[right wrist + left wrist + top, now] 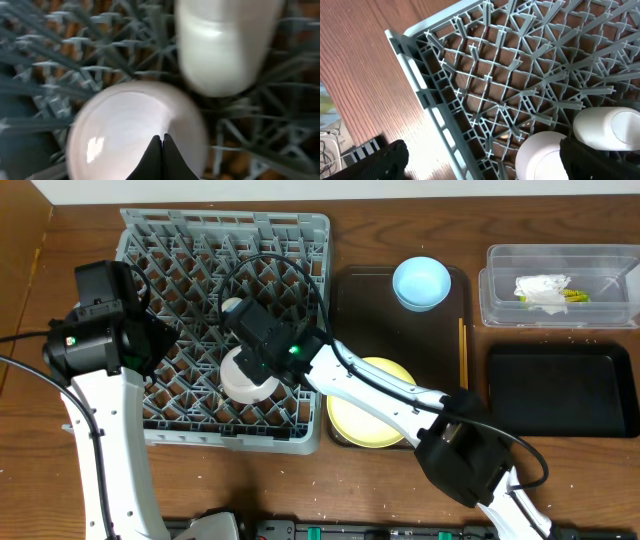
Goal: Sort waste into correct bins and load items into the dishwasher
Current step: 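Push the pink bowl down into the rack with the right gripper, then move the right gripper to the light-blue bowl and grasp its rim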
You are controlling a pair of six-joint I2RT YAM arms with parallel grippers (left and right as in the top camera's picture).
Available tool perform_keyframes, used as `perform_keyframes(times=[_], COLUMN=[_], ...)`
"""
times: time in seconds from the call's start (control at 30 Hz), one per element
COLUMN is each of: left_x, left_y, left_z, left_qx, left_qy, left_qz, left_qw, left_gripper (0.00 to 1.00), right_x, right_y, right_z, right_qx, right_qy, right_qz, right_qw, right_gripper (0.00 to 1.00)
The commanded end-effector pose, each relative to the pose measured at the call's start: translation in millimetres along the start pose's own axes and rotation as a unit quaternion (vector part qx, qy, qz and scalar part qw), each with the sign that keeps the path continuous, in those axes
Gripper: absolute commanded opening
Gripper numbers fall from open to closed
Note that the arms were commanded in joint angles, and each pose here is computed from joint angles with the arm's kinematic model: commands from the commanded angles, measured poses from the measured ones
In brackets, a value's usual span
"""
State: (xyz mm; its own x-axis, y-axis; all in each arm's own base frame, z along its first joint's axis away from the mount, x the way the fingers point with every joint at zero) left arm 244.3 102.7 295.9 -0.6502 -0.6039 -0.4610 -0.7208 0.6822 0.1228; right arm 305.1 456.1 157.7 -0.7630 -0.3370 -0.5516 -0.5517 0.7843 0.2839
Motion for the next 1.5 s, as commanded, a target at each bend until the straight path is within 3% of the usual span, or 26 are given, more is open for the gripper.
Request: perform_keyframes(times=[0.0,0.23,0.27,0.3,0.33,0.57,0.6,0.93,1.07,1.37,1.47], left_x=[-3,-3,-3,-3,-3,-3,-3,-3,-3,-3,-3], left_y=[2,2,2,2,2,2,2,2,2,2,2], left_z=[-4,-4,-4,-4,-4,-4,-4,-4,-4,-4,-4], left_qx=[0.001,0.001,0.001,0.001,0.001,0.001,0.001,0.001,0.001,0.001,0.001], left_qy=[-0.007,-0.007,-0.007,-0.007,-0.007,-0.007,-0.007,-0.007,-0.007,-0.007,-0.007], left_qz=[-0.011,-0.011,-0.011,-0.011,-0.011,-0.011,-0.011,-0.011,-0.011,-0.011,-0.011], left_qw=[1.000,1.000,1.000,1.000,1.000,1.000,1.000,1.000,1.000,1.000,1.000], left_gripper=[0.98,0.98,0.98,0.98,0.98,0.98,0.98,0.98,0.98,0.98,0.98], right_x=[-26,-82,-90,-97,-103,-111,-107,-52,-30,-7,-12], right_y=[-13,-45,-57,-69,-82,-162,-174,-265,-282,-296,-292], right_z=[-18,-86,-96,-103,-112,-144,-143,-73,-46,-8,-10], right_qx=[0.052,0.083,0.097,0.113,0.132,0.217,0.227,0.287,0.265,0.266,0.262], right_qy=[-0.044,-0.108,-0.122,-0.133,-0.147,-0.138,-0.127,-0.024,0.021,0.057,0.047], right_qz=[0.005,0.083,0.092,0.100,0.109,0.122,0.130,0.212,0.246,0.266,0.264], right_qw=[0.998,0.987,0.983,0.979,0.974,0.959,0.957,0.934,0.932,0.925,0.927], right_gripper=[0.05,0.38,0.55,0.87,0.99,0.95,0.98,0.98,0.76,0.43,0.22])
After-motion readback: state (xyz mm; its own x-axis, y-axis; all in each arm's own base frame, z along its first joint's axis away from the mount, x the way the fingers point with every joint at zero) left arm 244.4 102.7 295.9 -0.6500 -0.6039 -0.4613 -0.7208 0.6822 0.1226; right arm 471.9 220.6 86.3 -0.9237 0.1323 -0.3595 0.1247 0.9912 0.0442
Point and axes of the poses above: each gripper's point midway between its finger pads, its own z axis out along the fingers, its own y axis along the line the jaws close on, x = y × z, the point moved 6 cm from there along -z, back along the fingers, and after that the axes turned 15 degrees about z, right-handed, at the moved point
